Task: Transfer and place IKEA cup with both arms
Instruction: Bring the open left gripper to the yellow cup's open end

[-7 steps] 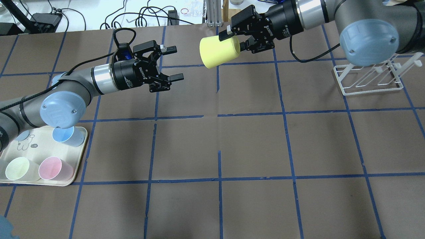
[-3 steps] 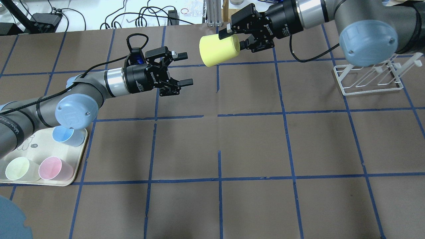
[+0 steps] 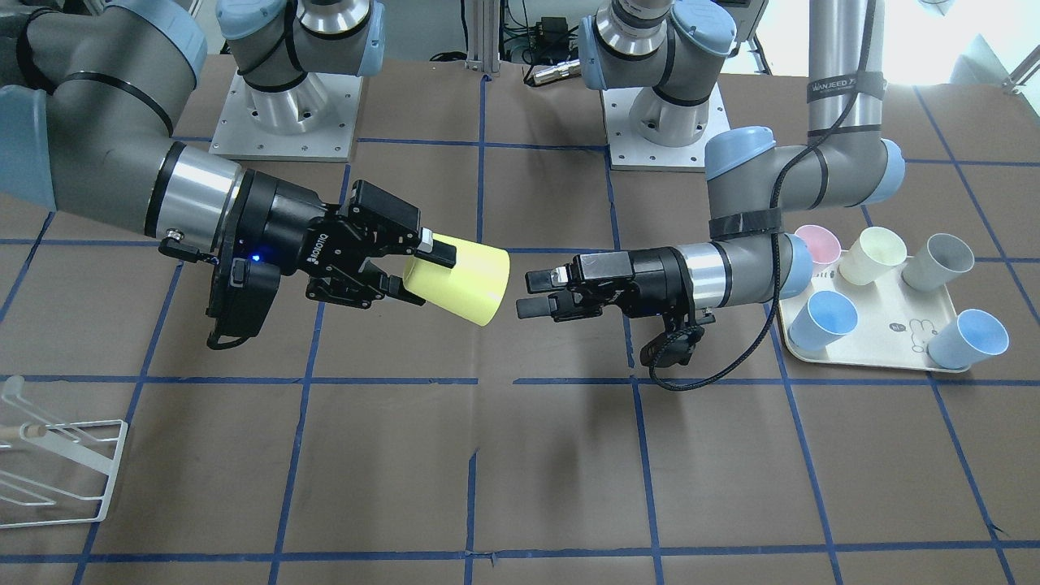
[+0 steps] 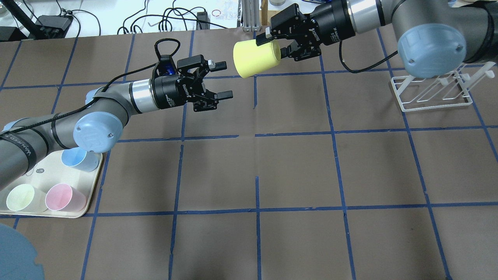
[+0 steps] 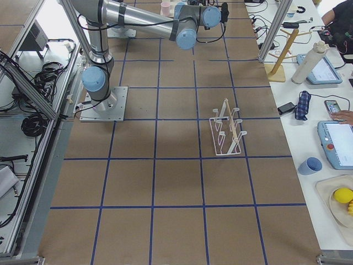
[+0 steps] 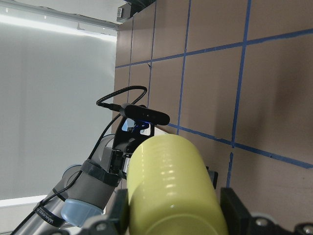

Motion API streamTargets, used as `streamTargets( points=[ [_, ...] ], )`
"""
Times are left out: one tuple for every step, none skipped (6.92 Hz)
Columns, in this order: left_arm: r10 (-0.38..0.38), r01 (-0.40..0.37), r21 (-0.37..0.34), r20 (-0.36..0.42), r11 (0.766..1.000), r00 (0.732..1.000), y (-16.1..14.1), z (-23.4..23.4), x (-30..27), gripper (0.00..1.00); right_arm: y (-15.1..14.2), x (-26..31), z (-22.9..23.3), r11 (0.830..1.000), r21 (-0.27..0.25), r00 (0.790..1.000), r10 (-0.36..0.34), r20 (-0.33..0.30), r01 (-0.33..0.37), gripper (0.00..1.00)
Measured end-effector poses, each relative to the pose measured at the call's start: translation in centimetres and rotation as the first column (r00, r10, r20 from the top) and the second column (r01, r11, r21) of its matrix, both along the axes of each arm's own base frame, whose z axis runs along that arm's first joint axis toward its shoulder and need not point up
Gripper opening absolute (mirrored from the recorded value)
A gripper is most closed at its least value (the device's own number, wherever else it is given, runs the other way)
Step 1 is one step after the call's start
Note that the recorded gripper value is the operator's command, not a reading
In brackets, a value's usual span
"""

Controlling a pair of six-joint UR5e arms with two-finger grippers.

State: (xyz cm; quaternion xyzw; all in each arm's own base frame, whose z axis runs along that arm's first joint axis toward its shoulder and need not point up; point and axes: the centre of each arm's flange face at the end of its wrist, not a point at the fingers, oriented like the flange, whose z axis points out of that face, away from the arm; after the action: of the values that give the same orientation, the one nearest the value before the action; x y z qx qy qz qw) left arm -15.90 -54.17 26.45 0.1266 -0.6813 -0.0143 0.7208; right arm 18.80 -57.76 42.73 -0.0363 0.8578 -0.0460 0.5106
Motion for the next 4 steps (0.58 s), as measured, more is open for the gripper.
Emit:
streamTargets(
  points=[
    [0.007,-0.007,-0.002,-0.022,1.000,1.000,-0.1,0.0,-0.2,0.96,0.0,0.0,-0.1,1.000,0.001,1.000,0.000,0.000,0.000,0.50],
    [0.010,-0.011,-0.008,-0.043,1.000,0.999,-0.3,0.1,-0.6,0.96,-0.1,0.0,-0.2,1.000,0.000,1.000,0.000,0.000,0.000,0.50],
    [0.011,-0.012,-0.015,-0.063,1.000,0.998,-0.3,0.1,-1.1,0.96,-0.1,0.0,-0.3,1.000,0.000,1.000,0.000,0.000,0.000,0.50],
    [0.004,-0.005,-0.021,-0.073,1.000,0.997,-0.3,0.0,-1.7,0.97,-0.1,0.0,-0.4,1.000,-0.002,1.000,0.000,0.000,0.000,0.50]
  ],
)
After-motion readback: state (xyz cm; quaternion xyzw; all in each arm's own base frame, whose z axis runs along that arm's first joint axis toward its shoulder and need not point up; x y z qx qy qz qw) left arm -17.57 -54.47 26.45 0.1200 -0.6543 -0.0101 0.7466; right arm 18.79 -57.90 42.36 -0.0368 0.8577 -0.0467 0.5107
